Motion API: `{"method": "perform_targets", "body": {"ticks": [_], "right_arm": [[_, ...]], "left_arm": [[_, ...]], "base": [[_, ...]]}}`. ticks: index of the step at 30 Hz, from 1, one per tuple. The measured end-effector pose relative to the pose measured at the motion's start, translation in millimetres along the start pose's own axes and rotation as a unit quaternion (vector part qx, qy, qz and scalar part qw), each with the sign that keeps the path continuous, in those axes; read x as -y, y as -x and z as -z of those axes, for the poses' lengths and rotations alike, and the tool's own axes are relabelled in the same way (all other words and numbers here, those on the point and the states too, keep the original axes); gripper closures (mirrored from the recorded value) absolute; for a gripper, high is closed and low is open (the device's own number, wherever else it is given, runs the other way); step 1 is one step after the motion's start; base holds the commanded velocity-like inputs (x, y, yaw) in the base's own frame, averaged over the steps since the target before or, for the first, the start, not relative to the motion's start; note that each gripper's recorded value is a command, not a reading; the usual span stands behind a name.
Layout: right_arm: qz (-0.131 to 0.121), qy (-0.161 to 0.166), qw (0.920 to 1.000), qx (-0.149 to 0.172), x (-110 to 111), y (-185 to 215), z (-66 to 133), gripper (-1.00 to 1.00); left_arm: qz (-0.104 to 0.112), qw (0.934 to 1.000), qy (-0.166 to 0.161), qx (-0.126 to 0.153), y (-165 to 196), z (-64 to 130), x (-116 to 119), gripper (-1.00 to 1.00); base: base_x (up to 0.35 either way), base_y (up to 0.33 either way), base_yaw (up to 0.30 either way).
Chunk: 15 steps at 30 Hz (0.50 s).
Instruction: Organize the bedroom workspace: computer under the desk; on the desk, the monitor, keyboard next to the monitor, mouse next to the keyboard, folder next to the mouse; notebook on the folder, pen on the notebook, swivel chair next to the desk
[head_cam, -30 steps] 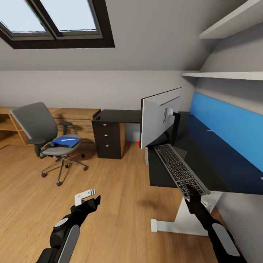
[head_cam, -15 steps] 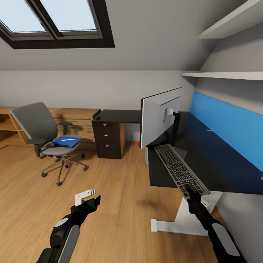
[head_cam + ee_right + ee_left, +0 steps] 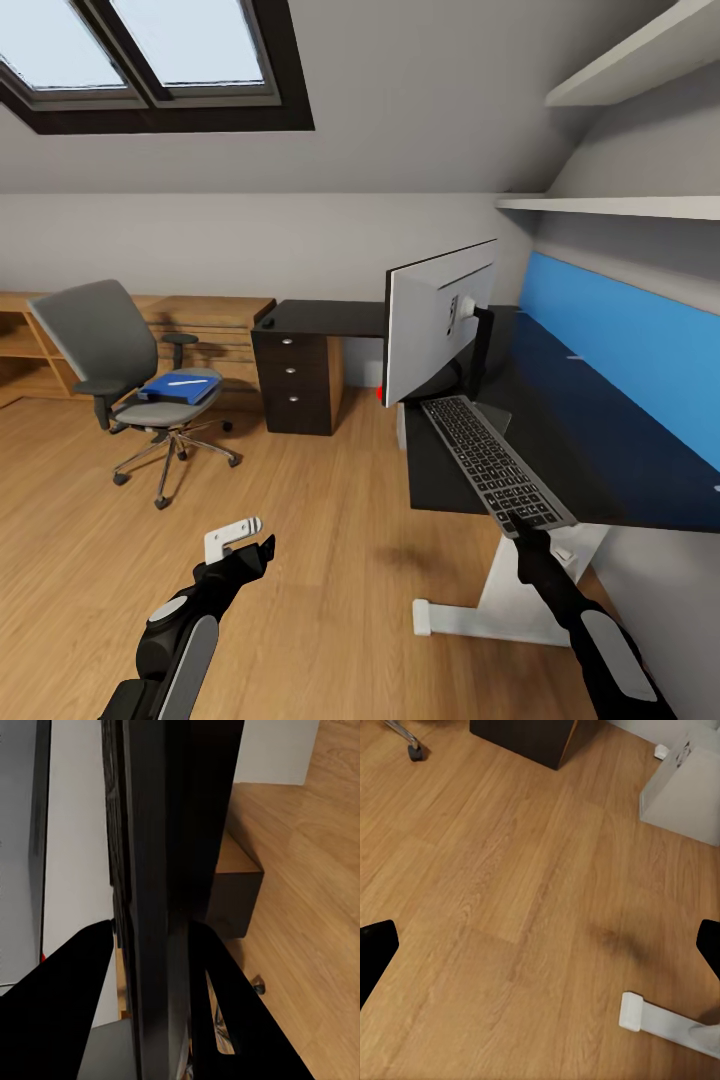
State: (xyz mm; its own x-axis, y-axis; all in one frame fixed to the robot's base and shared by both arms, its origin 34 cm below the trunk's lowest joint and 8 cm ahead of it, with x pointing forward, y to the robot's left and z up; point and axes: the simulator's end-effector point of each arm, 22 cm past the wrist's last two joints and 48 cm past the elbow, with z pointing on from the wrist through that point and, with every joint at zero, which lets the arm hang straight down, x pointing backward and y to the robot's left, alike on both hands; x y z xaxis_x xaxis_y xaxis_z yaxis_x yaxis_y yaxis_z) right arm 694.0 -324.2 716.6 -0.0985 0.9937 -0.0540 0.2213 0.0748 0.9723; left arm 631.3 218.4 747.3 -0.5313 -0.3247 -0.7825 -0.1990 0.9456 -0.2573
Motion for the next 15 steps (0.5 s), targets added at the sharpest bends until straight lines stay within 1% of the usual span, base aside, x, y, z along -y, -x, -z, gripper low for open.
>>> {"method": "perform_targets", "body": {"ticks": [15], "right_arm": [[0.002, 0.000, 1.0000, 0.000, -15.2, 1.7, 2.1, 1.00]], "left_arm": [[0.000, 1.0000, 0.000, 0.001, 12.3, 7.2, 4.0, -1.00]], "base": [[0.000, 0.000, 0.000]]}}
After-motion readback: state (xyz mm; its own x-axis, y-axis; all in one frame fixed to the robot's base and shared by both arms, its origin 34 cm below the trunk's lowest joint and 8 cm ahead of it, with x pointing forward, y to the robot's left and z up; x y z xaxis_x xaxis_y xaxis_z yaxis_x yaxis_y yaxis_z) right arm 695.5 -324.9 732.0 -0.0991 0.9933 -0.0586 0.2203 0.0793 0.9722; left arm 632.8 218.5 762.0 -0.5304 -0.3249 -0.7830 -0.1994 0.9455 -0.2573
